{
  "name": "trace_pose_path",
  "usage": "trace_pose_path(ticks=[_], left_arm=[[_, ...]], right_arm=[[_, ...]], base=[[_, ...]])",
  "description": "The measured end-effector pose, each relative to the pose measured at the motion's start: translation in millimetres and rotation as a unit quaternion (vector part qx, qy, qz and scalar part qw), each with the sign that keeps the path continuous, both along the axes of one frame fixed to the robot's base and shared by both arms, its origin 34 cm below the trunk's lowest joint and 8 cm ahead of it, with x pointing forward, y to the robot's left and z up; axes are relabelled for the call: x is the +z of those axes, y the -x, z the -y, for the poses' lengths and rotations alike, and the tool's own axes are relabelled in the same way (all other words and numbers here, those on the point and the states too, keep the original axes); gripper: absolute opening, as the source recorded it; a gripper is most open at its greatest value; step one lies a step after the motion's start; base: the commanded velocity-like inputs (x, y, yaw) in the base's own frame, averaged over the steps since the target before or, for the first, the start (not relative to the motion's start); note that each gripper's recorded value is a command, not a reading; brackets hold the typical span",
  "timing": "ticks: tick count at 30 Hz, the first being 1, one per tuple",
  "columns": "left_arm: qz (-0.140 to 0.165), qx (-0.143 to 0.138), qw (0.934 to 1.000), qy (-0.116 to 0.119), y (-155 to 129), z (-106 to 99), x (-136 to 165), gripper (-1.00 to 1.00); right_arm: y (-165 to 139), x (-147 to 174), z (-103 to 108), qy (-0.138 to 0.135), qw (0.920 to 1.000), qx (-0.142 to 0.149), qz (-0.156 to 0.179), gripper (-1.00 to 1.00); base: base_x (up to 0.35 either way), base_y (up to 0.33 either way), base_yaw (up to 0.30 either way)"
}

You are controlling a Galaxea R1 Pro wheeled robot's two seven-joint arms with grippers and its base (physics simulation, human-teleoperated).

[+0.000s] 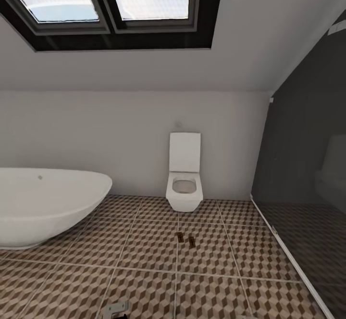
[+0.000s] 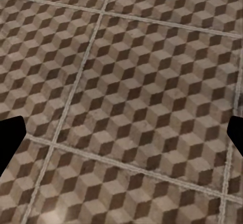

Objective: Take the four mousetraps from the cabinet in the bathroom and place them on the bathroom floor. Make sure all four end up on the same floor surface, and ensure that at least two of them are either under or directly next to the same bathroom sink.

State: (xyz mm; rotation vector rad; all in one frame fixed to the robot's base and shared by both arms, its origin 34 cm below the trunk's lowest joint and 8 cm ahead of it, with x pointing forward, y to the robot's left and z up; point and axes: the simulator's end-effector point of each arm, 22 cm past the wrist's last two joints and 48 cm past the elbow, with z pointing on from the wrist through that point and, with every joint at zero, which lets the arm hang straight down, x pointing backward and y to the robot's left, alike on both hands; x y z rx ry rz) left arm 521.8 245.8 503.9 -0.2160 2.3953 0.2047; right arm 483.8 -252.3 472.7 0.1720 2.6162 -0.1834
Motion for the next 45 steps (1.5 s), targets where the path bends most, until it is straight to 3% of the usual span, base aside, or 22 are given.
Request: trace_pose_path(ticks=[11,45], left_arm=[[-0.003,0.001,1.0000,0.002,5.8,2.3,16.1,1.00],[0.006,0.001,1.0000,0.003,2.5,4.0,76.0,1.00]], right_arm=[[16.8,10.8,1.0,0.006,1.0000,-0.003,-0.006,1.00],[25.5,63.7,4.8,0.012,0.9998,-0.007,-0.014,1.00]], base=[[0.000,0.000,0.000],[0.000,0.000,0.000]])
